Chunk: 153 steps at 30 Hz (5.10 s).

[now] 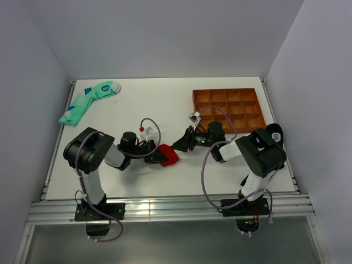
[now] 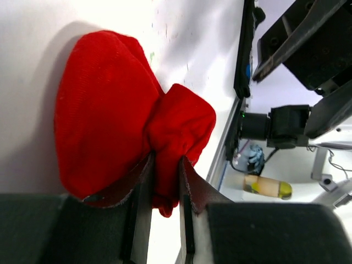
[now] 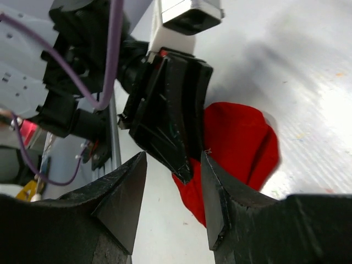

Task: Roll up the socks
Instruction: Roll the sock at the center of the board.

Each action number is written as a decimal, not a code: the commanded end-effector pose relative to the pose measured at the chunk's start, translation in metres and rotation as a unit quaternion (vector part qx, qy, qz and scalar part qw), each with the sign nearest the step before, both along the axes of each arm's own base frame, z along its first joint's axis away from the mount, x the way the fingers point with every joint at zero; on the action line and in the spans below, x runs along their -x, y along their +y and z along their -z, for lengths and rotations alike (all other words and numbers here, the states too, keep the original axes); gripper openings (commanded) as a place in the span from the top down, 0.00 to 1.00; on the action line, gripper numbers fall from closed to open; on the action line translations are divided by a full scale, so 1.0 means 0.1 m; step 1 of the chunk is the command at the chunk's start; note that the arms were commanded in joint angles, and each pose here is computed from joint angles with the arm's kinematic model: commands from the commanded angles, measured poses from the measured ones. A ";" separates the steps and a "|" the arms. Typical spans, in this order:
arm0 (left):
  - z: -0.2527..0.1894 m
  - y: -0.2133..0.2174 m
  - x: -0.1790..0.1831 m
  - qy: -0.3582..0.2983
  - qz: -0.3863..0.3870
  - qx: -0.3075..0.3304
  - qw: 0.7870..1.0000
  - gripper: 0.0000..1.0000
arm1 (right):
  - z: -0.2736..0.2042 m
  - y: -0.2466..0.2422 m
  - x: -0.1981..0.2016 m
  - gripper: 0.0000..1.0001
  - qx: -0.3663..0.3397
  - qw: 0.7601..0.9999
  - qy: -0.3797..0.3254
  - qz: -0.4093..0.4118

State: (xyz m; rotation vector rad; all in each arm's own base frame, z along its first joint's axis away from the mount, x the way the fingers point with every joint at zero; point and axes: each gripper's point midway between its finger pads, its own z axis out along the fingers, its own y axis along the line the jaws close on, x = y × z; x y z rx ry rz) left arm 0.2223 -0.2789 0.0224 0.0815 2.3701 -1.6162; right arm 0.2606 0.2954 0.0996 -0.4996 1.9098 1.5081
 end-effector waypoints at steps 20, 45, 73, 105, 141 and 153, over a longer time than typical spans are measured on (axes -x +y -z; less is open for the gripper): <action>0.63 0.37 0.62 0.193 -0.029 -0.081 0.977 1.00 | 0.43 0.23 0.42 0.50 0.051 0.994 -0.064 -0.074; 0.54 0.51 0.36 0.216 -0.087 -0.039 0.972 1.00 | 0.66 0.37 0.79 0.51 0.083 0.987 -0.065 -0.118; 0.56 0.60 0.15 0.241 -0.132 -0.033 0.961 1.00 | 1.03 0.47 0.94 0.76 0.122 0.984 -0.016 -0.131; -0.02 0.59 -0.26 -0.027 -0.211 -0.089 0.973 0.69 | 1.68 -0.08 0.63 0.98 0.256 0.910 0.325 -0.019; -0.75 0.23 0.04 -0.331 -0.237 -0.128 0.905 0.48 | 1.40 -0.49 0.21 0.99 0.501 0.798 0.332 -0.046; -0.73 -0.03 0.02 -0.408 -0.215 -0.165 0.872 0.48 | 1.28 -0.44 0.18 1.00 0.504 0.785 0.354 -0.063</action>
